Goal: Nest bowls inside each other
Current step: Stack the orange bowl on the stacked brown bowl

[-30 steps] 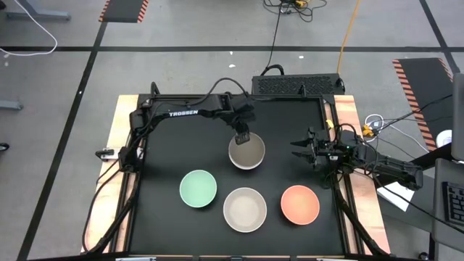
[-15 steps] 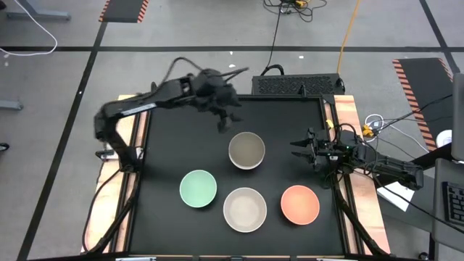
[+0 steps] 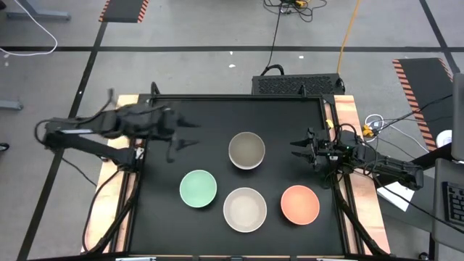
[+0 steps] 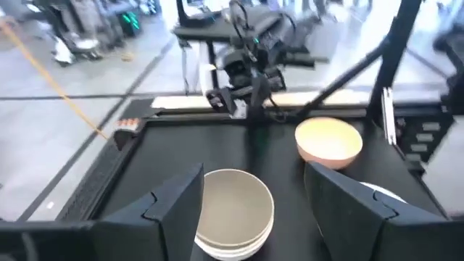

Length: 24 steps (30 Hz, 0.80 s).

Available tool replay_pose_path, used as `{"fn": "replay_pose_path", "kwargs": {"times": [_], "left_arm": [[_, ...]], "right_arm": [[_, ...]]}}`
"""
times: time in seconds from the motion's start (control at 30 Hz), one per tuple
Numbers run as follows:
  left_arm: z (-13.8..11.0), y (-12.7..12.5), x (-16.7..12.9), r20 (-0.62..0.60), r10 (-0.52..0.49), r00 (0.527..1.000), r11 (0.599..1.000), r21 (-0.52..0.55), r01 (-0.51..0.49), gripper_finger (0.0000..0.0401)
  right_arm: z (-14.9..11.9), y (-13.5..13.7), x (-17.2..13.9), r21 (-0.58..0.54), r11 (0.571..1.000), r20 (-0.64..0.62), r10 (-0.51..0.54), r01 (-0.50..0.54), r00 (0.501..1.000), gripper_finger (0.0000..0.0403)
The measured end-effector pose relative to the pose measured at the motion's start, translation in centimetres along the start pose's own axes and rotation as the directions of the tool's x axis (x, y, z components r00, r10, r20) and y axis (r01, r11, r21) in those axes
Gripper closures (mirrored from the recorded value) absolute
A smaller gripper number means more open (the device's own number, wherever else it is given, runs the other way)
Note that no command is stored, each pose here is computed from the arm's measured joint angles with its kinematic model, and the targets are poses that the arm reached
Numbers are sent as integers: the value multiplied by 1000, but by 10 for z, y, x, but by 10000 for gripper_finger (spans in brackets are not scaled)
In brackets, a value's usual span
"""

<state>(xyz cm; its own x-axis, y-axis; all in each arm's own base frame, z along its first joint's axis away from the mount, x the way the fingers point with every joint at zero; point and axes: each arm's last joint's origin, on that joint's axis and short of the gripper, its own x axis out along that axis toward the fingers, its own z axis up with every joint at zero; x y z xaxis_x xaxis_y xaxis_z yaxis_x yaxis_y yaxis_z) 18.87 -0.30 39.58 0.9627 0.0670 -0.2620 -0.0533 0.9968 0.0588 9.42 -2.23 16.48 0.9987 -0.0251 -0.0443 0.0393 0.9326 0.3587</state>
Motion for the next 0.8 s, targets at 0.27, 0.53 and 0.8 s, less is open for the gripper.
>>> {"fn": "replay_pose_path", "kwargs": {"times": [0.27,0.53,0.8], "left_arm": [[-60,1,-41,37,82,996,990,-121,-77,160],[-130,-3,-33,84,102,991,991,-92,-94,160],[-185,-8,-22,240,35,970,998,-51,-24,160]], "right_arm": [[1,0,0,-4,1000,6,3,-3,1000,190],[1,0,0,-4,1000,6,3,-3,1000,190],[0,2,0,-22,998,-14,63,-63,998,190]]}}
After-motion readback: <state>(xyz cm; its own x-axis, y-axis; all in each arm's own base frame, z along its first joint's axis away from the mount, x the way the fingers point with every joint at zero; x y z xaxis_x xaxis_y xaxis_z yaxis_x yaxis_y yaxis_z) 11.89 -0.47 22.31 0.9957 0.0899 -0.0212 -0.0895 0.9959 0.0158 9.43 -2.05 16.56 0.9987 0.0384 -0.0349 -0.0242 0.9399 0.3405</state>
